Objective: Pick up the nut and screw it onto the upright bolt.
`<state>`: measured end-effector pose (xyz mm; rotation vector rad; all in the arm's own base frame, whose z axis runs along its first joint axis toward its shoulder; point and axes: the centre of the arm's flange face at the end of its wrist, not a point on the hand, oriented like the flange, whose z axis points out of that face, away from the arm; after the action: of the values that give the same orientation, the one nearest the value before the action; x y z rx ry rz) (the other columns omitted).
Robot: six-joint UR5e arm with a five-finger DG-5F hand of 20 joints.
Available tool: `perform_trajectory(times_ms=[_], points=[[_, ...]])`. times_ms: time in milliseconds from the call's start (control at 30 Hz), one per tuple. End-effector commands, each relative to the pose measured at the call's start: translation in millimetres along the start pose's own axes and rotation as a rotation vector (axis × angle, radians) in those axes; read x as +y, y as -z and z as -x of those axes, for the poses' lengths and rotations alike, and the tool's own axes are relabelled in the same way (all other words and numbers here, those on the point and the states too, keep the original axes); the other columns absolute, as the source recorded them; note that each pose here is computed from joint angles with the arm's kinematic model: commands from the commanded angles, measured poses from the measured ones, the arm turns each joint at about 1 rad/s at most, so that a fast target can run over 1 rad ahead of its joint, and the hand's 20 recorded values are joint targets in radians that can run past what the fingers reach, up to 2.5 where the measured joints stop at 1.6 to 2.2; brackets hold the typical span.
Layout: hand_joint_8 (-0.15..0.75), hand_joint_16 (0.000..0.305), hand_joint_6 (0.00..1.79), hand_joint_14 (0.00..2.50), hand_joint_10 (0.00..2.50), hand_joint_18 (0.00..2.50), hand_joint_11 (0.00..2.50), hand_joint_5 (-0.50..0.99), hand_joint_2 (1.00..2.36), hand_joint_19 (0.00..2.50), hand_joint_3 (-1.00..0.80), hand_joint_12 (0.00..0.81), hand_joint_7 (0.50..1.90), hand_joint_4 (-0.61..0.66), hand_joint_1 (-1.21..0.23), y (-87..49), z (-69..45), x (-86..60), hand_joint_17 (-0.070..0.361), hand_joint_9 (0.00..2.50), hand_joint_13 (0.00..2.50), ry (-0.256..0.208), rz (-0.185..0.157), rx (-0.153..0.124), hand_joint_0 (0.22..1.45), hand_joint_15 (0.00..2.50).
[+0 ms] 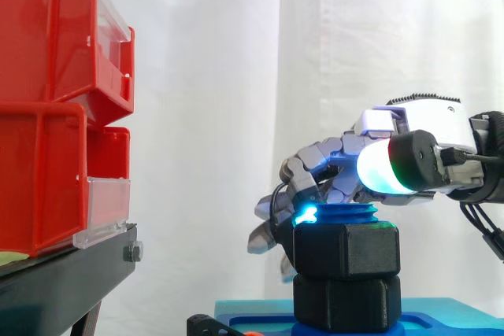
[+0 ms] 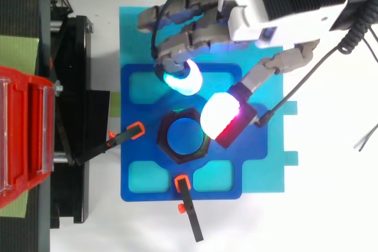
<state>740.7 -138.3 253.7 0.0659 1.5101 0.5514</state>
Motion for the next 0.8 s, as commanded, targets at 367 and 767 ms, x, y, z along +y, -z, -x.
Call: perform_trajectory(times_ms=[367,767], points=[[0.247,0.041,0.50,0.00,0.00,0.26,0.00,-0.09,1.00,0.00,-0.50,0.281,0.92,0.28,-0.15,8.0,15.0,-15.1,0.092,0.84,0.50,0.002,0.011,-0.011,0.47,0.00],[0.229,0.043,0.50,0.00,0.00,0.04,0.00,-0.14,1.00,0.00,-0.50,0.311,0.70,0.22,-0.10,-5.5,30.4,-1.7,0.098,0.62,0.30,0.009,0.082,-0.023,0.46,0.00]])
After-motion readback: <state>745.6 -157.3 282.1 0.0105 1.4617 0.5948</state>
